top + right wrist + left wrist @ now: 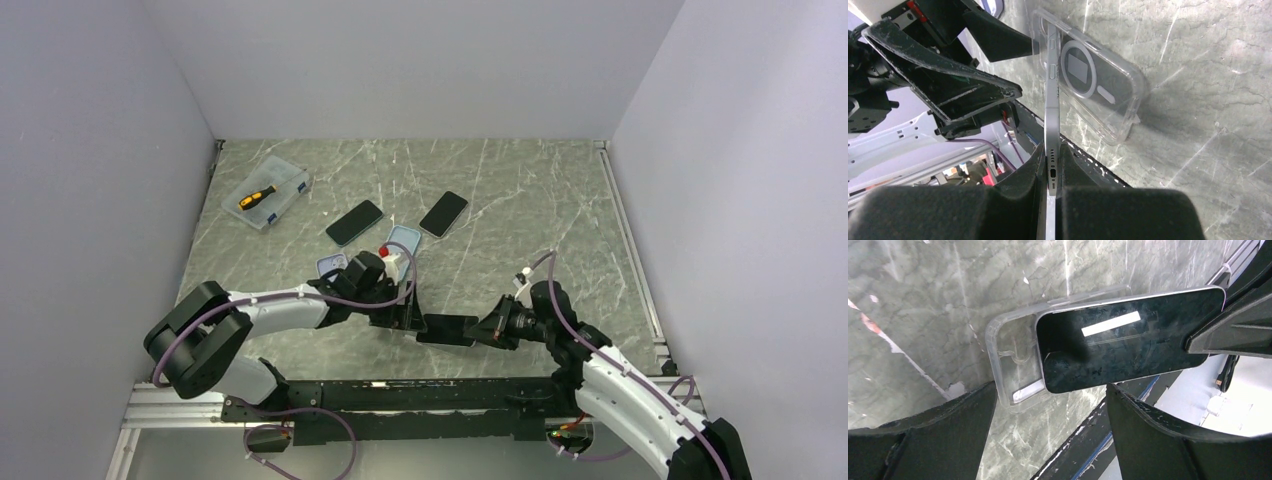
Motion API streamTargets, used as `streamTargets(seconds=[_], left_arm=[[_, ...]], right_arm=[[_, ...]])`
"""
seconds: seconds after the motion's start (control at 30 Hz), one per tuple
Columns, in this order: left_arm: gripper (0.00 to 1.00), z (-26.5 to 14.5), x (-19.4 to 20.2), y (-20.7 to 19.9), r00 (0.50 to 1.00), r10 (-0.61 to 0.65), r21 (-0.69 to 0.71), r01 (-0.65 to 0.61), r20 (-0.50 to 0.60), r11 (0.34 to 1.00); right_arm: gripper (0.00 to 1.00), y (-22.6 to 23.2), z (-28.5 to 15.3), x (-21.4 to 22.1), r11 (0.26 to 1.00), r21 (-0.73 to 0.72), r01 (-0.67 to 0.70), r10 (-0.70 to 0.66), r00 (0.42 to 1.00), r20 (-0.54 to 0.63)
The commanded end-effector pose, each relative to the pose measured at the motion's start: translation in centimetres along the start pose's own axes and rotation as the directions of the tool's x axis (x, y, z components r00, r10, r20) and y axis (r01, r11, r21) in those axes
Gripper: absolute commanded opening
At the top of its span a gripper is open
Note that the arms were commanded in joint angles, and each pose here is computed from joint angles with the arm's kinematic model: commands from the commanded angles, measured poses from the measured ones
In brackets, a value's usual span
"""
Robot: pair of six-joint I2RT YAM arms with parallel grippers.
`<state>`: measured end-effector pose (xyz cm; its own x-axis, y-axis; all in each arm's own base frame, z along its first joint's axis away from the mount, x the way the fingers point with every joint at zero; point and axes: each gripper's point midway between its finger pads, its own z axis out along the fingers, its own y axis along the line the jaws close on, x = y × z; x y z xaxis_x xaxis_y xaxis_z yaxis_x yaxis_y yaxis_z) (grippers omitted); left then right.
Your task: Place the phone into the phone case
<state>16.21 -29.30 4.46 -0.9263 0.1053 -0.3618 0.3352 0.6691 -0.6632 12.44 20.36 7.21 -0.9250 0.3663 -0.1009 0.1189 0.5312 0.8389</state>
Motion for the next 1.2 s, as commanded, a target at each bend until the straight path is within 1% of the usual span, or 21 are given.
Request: streamTargets(seconds=[0.0, 0.13, 0.23, 0.5, 0.63, 0.77, 1.03, 1.17], left_arm=[[0.85, -0.1, 0.5, -2.0, 1.000, 0.018, 0.040, -0.018, 0.010, 0.999], [0.85, -0.4, 1.2, -2.2, 1.000, 0.025, 0.023, -0.025, 0.014, 0.999], [0.85, -0.7, 1.3, -2.2, 0.999, 0.039, 0.011, -0.039, 0.020, 0.999], [0.88, -1.0, 0.3, -1.1, 0.996, 0.087, -0.090, -0.085, 0.025, 0.992], [0.88, -0.8, -0.3, -0.9, 0.995, 0.102, -0.118, -0.099, 0.023, 0.988], [0.88, -0.4, -0.7, -1.2, 0.995, 0.100, -0.094, -0.097, 0.026, 0.991], [0.87, 0.3, -0.1, -1.2, 0.997, 0.081, -0.069, -0.081, -0.003, 0.994], [0.87, 0.3, -0.1, -1.2, 0.997, 0.082, -0.065, -0.082, 0.000, 0.995]], right_arm=[[0.00, -1.1, 0.1, 0.0, 0.999, 0.037, -0.039, 0.038, 0.999, 0.024], [0.00, -1.6, 0.3, 0.3, 0.998, 0.040, -0.046, 0.046, 0.999, 0.017], [0.00, -1.9, 0.6, 0.8, 0.999, 0.040, -0.025, 0.026, 0.999, -0.022], [0.00, -2.3, 0.8, 1.3, 0.992, 0.075, 0.102, -0.093, 0.988, -0.122], [0.00, -1.9, 0.8, 1.0, 0.984, 0.085, 0.156, -0.143, 0.979, -0.146], [0.00, -1.7, 1.0, 0.8, 0.979, 0.085, 0.187, -0.171, 0.971, -0.167], [0.00, -1.9, 1.6, 1.3, 0.978, 0.069, 0.197, -0.177, 0.958, -0.226], [0.00, -2.4, 1.9, 1.4, 0.978, 0.076, 0.192, -0.169, 0.955, -0.245]])
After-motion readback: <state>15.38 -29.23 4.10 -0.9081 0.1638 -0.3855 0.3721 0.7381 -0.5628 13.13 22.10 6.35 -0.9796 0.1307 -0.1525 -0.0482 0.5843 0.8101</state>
